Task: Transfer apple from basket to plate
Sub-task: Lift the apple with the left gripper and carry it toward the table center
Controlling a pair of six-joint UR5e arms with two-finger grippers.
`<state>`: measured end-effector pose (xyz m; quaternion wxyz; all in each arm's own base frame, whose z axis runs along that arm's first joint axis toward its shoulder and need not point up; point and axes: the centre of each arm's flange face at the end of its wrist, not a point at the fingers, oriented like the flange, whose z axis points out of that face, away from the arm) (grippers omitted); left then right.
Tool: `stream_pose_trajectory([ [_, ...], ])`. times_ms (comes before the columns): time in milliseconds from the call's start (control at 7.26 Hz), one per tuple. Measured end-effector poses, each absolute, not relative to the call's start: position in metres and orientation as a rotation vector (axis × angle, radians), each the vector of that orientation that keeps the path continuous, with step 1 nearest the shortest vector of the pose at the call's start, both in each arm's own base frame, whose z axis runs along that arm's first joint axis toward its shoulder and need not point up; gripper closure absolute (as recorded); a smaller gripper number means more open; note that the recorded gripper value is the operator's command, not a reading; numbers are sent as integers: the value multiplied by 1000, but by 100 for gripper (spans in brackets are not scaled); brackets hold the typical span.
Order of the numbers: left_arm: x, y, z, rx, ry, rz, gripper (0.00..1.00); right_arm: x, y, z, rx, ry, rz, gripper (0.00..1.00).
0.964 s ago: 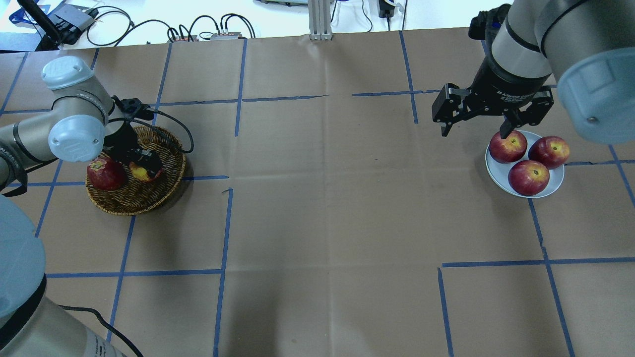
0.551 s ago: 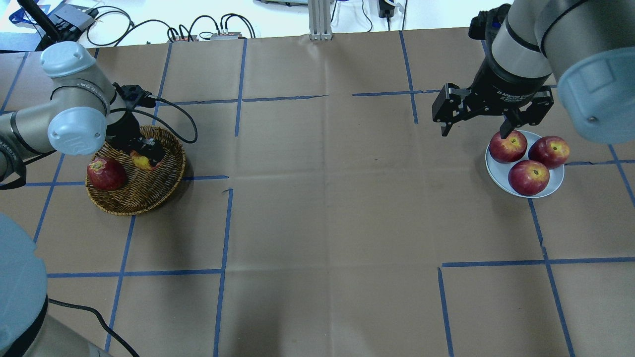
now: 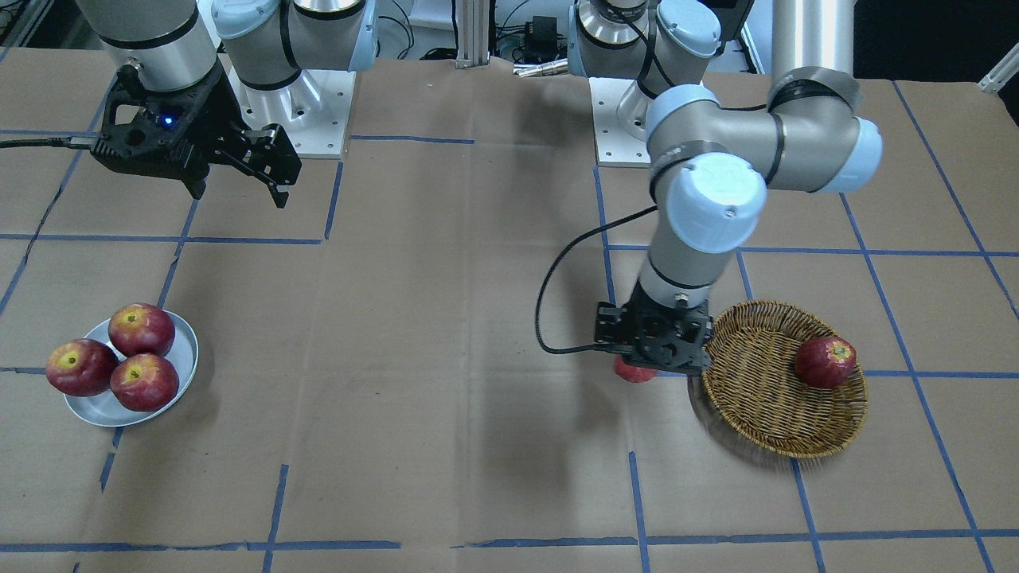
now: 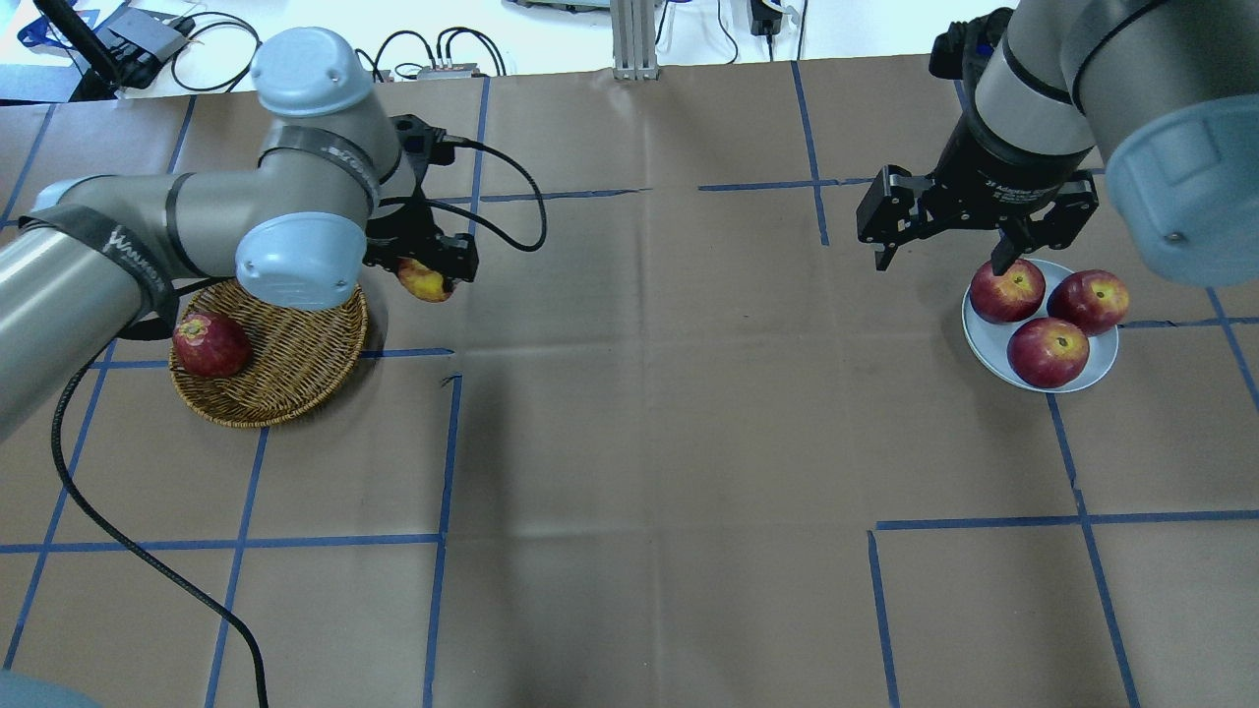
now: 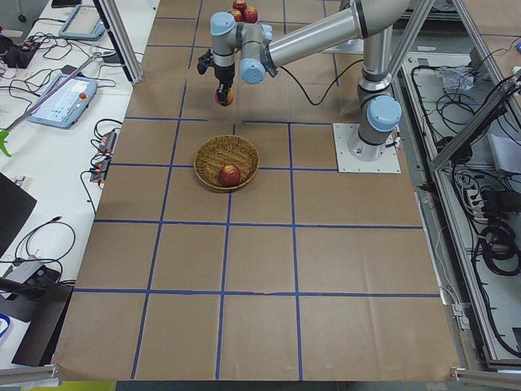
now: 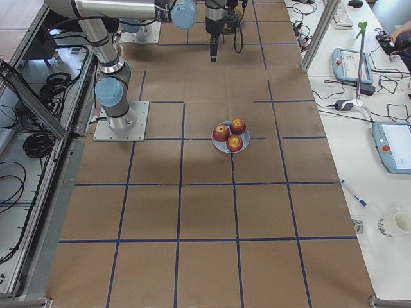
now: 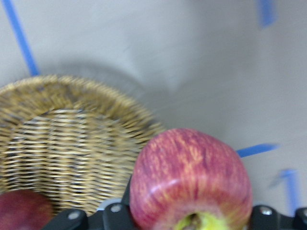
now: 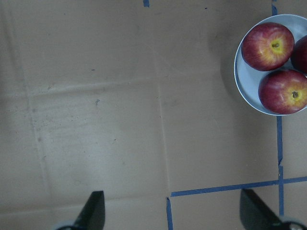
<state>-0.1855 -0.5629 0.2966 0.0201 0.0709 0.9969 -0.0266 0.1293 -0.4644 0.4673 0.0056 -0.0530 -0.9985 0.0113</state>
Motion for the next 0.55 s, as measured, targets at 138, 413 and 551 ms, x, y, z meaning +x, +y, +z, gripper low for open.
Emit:
stream_pose_trajectory([
  [138,-238,-552,292,140,3113,-91,72,129,-464,467,-166,-3126,36,0],
  [413,-326,-536,262,98,3119,-65,72,129,-464,467,-166,-3126,36,0],
  [551,-354,-528,240,121,3116,-59,72,129,-464,467,-166,-3126,35,0],
])
